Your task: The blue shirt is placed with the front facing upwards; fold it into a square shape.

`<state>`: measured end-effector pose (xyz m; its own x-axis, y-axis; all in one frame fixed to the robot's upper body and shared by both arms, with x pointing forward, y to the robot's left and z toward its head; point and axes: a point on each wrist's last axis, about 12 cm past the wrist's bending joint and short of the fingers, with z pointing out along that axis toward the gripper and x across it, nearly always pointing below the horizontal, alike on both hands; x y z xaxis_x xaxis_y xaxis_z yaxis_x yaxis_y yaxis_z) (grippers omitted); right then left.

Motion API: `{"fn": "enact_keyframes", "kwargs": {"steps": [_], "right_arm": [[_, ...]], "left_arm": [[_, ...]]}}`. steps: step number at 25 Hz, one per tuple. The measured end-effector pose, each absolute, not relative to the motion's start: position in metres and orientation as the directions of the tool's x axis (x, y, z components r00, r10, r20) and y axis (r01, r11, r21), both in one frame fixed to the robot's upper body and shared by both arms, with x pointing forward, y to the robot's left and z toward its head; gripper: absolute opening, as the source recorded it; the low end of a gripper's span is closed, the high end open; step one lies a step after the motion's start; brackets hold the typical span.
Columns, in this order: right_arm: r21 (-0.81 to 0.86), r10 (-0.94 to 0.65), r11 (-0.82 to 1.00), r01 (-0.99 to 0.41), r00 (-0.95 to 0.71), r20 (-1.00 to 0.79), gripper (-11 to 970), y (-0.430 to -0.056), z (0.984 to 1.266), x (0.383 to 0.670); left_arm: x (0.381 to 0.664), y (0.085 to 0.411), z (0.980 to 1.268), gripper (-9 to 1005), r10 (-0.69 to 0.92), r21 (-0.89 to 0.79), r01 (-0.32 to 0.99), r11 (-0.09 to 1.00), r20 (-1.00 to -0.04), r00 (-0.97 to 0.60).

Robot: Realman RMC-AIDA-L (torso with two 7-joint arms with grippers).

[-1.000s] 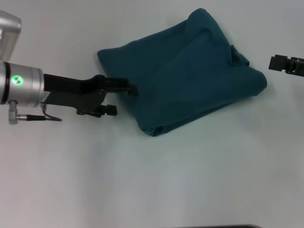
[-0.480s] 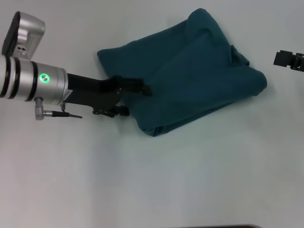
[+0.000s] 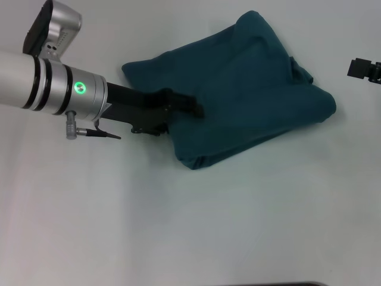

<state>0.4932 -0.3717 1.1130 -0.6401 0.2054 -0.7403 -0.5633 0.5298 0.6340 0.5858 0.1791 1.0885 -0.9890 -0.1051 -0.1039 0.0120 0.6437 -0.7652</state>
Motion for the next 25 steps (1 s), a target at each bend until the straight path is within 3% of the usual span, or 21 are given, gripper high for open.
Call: {"fn": "enact_keyframes", "kwargs": {"steps": [15,18,25], "right_arm": [[0.656,0.237,0.51,-0.557,-0.642,-0.729,616,-0.37,1.111,0.494],[0.659,0.239,0.507,-0.555,-0.644,-0.727,616,-0.369,1.11,0.494],[0.664,0.238,0.506,-0.55,-0.651,-0.721,616,-0.368,1.108,0.493]], "left_arm": [[0.584,0.183,1.089,374,-0.089,-0.764,0.033,0.644,-0.118,-0.989],[0.586,0.197,1.093,251,-0.105,-0.767,0.033,0.64,-0.13,-0.986],[0.6,0.252,1.111,148,-0.113,-0.709,0.055,0.703,-0.188,-0.976]]}}
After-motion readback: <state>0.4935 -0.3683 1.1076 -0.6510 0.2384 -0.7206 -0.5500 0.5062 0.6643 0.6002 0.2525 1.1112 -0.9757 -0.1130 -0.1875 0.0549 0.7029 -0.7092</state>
